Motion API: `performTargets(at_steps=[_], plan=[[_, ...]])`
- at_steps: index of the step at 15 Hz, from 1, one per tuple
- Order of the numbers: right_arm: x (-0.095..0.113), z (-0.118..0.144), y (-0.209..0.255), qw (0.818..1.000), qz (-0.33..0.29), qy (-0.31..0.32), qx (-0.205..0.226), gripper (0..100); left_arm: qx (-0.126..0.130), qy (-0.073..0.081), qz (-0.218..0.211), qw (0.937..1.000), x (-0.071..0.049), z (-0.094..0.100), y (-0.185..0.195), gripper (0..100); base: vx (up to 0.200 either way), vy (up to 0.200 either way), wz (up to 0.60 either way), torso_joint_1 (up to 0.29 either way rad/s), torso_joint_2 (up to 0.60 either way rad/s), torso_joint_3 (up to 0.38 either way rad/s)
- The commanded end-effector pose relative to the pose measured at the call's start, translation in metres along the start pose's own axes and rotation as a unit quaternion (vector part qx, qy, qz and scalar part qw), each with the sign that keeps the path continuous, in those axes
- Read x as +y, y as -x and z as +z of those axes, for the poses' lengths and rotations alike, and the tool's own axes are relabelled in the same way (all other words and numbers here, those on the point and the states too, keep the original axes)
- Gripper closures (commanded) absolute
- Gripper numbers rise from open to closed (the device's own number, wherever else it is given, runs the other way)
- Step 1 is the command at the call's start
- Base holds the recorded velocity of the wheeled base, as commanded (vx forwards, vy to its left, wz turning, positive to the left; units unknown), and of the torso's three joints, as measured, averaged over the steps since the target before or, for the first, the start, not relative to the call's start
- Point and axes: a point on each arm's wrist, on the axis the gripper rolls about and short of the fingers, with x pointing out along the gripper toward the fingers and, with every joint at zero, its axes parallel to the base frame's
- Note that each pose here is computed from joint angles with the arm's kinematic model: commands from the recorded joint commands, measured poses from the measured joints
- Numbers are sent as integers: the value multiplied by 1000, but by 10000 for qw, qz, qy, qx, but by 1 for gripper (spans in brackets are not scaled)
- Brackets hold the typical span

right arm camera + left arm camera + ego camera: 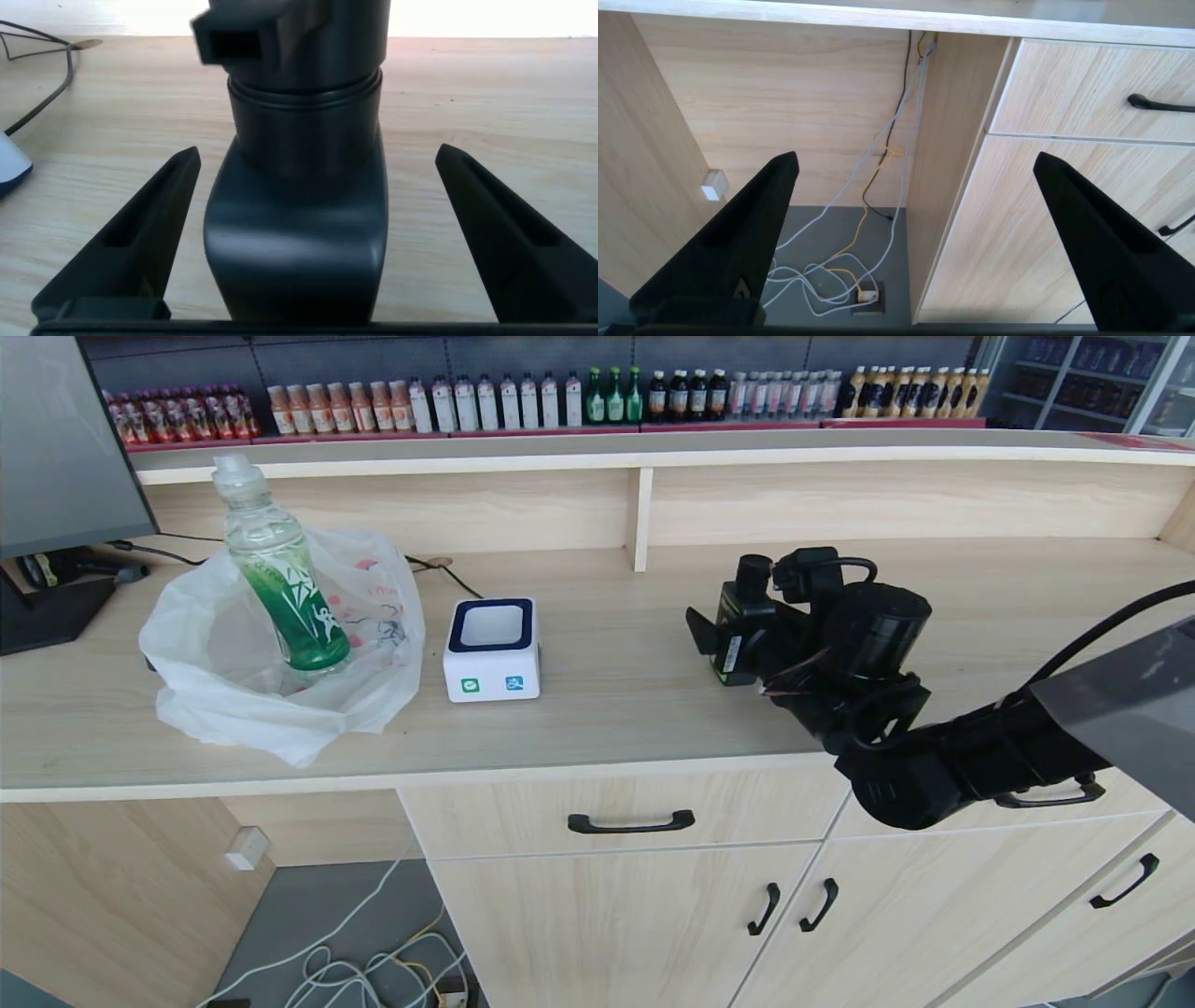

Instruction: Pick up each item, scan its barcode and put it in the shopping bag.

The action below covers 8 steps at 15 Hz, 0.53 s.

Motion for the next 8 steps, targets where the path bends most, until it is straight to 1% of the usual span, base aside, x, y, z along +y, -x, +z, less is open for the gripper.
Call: performTargets(at_steps=[1, 8], plan=[[0, -5, -2, 10000, -10, 12, 53, 0, 0, 2, 0, 10000, 0, 0, 0, 0, 0, 0, 0, 0, 0, 0], [1, -10, -3, 10000, -2, 1, 45, 0, 0, 2, 0, 10000, 0, 0, 0, 0, 0, 0, 0, 0, 0, 0]])
